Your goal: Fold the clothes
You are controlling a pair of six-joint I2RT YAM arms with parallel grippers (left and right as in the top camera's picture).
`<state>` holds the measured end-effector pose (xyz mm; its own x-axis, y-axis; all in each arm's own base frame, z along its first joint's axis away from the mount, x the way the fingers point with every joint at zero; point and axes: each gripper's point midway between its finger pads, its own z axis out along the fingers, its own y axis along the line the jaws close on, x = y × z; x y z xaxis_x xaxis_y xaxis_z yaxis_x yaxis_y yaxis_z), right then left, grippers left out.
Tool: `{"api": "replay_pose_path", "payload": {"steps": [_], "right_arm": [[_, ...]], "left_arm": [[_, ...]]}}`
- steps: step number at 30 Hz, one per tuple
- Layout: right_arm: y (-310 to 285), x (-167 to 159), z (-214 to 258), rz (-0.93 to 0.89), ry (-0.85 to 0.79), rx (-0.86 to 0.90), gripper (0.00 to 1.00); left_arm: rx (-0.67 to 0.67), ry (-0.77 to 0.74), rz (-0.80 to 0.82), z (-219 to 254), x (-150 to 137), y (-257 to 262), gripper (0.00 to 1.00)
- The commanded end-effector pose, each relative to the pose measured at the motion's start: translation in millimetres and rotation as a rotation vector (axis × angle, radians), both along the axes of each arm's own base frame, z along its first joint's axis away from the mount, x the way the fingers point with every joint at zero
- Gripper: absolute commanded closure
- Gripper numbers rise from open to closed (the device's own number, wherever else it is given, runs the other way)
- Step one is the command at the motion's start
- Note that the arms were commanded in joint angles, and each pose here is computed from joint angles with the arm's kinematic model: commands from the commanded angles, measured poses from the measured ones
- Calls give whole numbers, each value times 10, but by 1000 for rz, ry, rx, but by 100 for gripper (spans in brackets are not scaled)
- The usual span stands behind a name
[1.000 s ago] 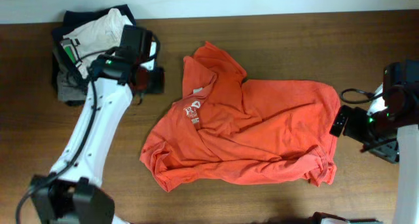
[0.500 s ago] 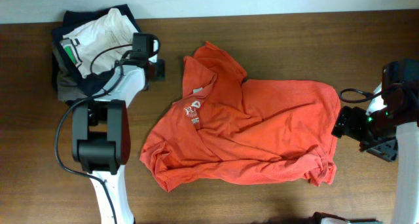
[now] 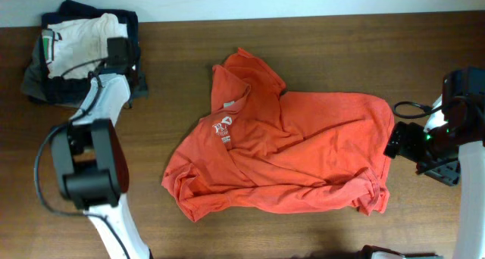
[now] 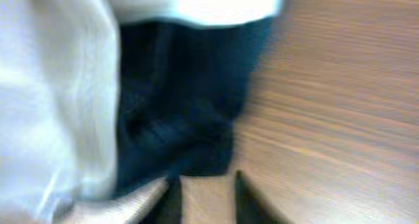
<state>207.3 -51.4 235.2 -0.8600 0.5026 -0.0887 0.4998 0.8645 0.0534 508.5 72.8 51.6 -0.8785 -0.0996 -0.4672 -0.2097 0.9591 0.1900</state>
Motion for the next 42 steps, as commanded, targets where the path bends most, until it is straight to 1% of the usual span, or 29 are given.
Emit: {"api": "replay_pose_path", "payload": {"steps": [1,2,5,6,7,12,13,16,17,18,19,21,22,23,24,25,26,27,29,30,32,33,39,40,41,42], "right_arm": [[12,28,19,-9,-19,10,13],[30,51,22,-7,-30,22,12],[31,49,22,-7,-29,22,12],[33,42,21,-7,-26,23,13],[34,34,20,-7,-23,23,12],[35,30,20,-7,-21,24,12],[36,30,20,-7,-21,24,12],[37,23,19,-3,-18,24,12],[37,23,19,-3,-18,24,12],[36,24,19,-3,-19,24,12],[36,24,19,-3,-19,24,12],[37,23,19,-3,-18,24,12],[37,23,19,-3,-18,24,12],[37,22,19,-3,-18,24,12],[37,22,19,-3,-18,24,12],[37,21,19,-3,-17,24,13],[37,21,19,-3,-17,24,13],[37,21,19,-3,-17,23,13],[25,19,18,0,-16,16,13],[24,20,18,-1,-16,16,13],[24,20,18,-1,-16,16,13],[24,20,18,-1,-16,16,13],[25,20,18,-1,-16,16,13],[25,20,18,-1,-16,17,13],[26,19,18,-1,-16,17,13],[25,20,18,-1,-16,17,13]], "left_arm": [[-301,-123,-331,754,-8,-1160,31],[-382,-101,-509,739,-101,-1693,21],[-333,-37,-610,532,-239,-2236,18],[-289,-13,-639,393,-281,-2433,16],[-237,11,-658,222,-312,-2585,16],[-202,67,-792,-247,-424,-3018,16],[-201,80,-799,-335,-445,-3058,16],[-184,67,-791,-359,-396,-3039,15],[-153,61,-776,-359,-366,-2989,18],[-126,64,-762,-365,-353,-2938,25],[-124,65,-761,-366,-354,-2933,36],[-124,67,-759,-369,-355,-2922,64],[-123,68,-758,-369,-355,-2921,75],[-116,65,-755,-365,-346,-2909,95],[-94,60,-743,-353,-319,-2873,100],[-61,52,-725,-333,-279,-2817,99],[7,36,-676,-283,-199,-2686,100],[87,14,-591,-208,-112,-2484,99],[182,-7,-500,-95,-16,-2188,100],[207,-7,-470,-60,12,-2061,100],[226,5,-415,-25,42,-1806,100],[229,15,-360,-12,56,-1578,99],[226,23,-194,19,154,-723,100],[226,20,-171,51,171,-604,71],[225,23,-160,97,173,-547,65],[225,26,-152,180,171,-504,65]]}}
